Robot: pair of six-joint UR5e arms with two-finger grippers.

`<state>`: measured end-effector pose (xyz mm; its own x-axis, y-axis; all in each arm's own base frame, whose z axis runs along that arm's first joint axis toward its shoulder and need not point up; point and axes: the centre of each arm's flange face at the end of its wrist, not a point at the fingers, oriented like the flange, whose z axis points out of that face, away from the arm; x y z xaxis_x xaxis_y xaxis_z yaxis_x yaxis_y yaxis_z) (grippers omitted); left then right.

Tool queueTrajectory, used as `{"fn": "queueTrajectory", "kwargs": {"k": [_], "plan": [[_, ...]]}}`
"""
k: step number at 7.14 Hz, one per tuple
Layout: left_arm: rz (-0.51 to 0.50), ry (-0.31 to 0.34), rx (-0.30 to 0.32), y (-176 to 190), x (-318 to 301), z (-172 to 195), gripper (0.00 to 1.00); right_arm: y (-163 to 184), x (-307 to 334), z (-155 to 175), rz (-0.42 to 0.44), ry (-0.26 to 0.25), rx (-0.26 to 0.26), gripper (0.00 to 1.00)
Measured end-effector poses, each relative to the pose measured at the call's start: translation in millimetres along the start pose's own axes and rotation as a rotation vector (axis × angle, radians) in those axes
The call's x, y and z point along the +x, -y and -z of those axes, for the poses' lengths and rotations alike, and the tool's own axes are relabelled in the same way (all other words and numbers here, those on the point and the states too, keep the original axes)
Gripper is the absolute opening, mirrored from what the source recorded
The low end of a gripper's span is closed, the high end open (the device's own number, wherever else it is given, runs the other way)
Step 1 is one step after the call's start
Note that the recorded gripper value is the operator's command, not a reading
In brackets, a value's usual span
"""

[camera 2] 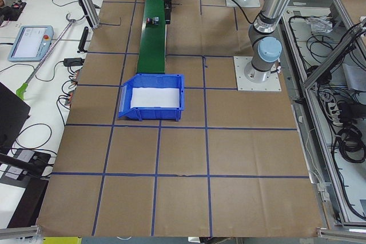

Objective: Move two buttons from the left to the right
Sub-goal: 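Carry the yellow button with the right gripper into the far blue bin and release, then move the right gripper back over the belt to the red button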

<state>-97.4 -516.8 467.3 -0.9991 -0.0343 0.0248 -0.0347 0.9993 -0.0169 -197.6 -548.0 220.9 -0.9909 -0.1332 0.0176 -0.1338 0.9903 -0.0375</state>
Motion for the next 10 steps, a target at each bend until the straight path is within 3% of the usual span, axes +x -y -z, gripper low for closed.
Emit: {"fn": "queueTrajectory", "kwargs": {"k": [4,5,8,10], "plan": [[0.000,0.000,0.000,0.0,0.0,-0.1,0.99,2.6,2.6,9.9,-0.004,-0.016,0.012,0.88],[0.000,0.000,0.000,0.0,0.0,-0.2,0.99,5.6,4.9,24.3,-0.007,-0.034,0.033,0.99],[0.000,0.000,0.000,0.0,0.0,0.0,0.99,16.1,7.1,110.9,-0.048,-0.099,0.121,1.00],[0.000,-0.001,0.000,0.0,0.1,0.1,0.99,31.4,-24.6,182.5,-0.083,-0.048,0.119,1.00]]}}
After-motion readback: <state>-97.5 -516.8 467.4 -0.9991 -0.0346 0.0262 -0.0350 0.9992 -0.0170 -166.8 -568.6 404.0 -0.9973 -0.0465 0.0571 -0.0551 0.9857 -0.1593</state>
